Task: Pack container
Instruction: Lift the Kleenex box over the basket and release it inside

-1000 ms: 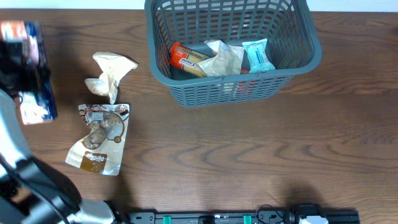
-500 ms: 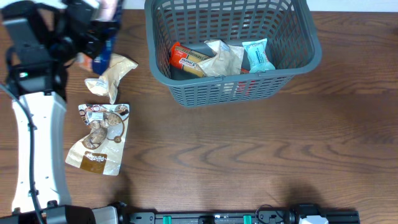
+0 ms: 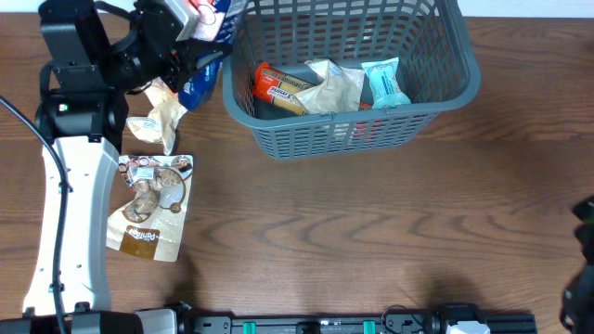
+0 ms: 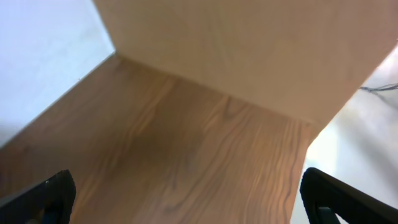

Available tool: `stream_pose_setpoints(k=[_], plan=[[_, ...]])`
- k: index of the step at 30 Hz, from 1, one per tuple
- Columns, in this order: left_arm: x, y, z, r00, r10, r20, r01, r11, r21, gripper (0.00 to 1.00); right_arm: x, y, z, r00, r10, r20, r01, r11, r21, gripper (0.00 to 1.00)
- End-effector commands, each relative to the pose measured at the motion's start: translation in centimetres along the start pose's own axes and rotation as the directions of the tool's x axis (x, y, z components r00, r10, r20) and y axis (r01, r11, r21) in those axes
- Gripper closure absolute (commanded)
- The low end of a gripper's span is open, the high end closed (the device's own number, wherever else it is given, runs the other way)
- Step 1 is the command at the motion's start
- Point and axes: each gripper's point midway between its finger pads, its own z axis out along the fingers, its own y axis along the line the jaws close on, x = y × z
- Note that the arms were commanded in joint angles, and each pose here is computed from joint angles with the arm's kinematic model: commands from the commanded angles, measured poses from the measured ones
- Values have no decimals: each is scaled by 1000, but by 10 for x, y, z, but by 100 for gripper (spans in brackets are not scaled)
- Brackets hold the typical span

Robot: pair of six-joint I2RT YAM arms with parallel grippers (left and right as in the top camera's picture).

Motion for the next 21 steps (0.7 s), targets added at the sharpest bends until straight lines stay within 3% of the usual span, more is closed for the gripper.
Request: stream_pose_setpoints(k=[1,7,12,21], plan=[[-38,-17,-15,991,89,97,-94,995,39,94,11,11,5,999,15,-42,-17,999,-31,1],[-81,-23,-37,956,228,185,-226,974,-30,95,10,24,5,999,23,-49,-27,996,-83,1],[-102,-35,-27,924,282,256,-286,958,-23,94,6,32,5,999,27,-43,-32,992,-119,1],[-126,-59,29,887,197,417,-256,962,91,94,11,38,4,998,-20,-66,10,988,-155,1]])
